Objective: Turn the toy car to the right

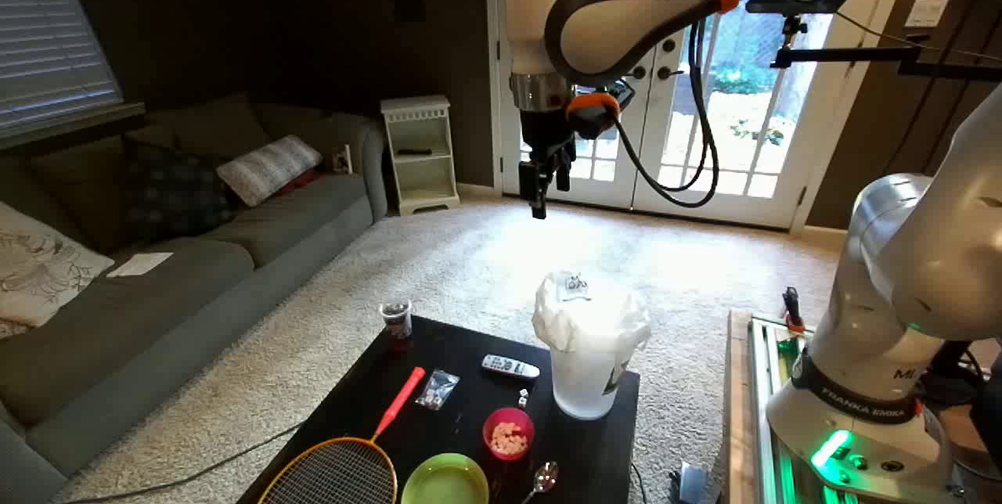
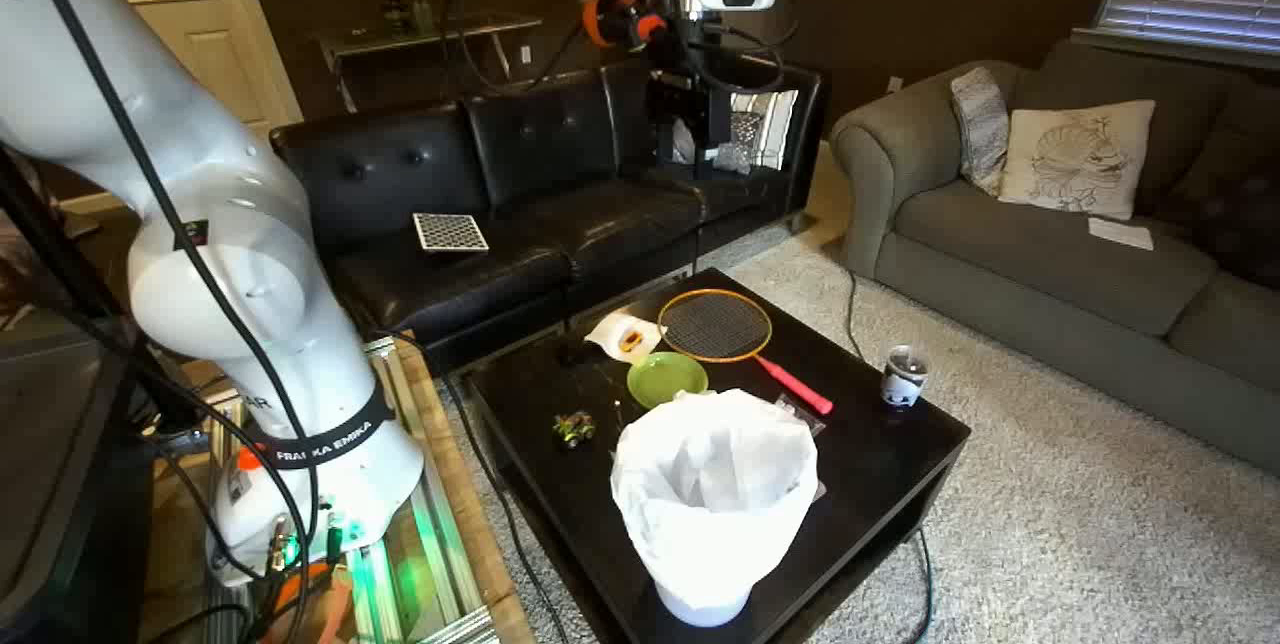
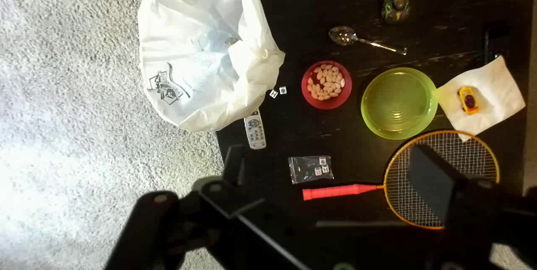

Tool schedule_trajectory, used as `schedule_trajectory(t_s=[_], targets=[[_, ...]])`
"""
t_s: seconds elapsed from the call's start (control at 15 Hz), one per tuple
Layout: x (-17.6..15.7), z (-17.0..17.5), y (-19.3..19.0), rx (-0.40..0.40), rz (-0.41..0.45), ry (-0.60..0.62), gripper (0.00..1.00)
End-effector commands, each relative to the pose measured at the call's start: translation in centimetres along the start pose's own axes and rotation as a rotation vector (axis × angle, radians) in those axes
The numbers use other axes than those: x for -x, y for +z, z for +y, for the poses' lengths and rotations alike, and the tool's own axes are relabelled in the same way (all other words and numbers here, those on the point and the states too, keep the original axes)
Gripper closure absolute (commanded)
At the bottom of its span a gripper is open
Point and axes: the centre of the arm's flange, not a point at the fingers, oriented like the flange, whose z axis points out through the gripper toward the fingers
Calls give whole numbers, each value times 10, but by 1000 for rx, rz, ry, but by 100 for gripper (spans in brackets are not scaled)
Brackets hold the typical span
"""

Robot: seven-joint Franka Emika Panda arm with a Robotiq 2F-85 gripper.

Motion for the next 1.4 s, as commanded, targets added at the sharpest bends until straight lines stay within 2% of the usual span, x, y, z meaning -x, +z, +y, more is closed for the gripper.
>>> schedule_trajectory(t_s=[0.0, 0.53, 0.73, 0.87, 1.13, 1.33], targets=[[0, 0, 0, 0, 0, 0, 0], [0, 0, 0, 0, 0, 0, 0], [-17, -26, 43, -34, -78, -45, 0], [-22, -46, 73, -30, -124, -64, 0], [-27, -85, 138, -55, -215, -133, 0], [-26, -119, 191, -51, -323, -181, 0]])
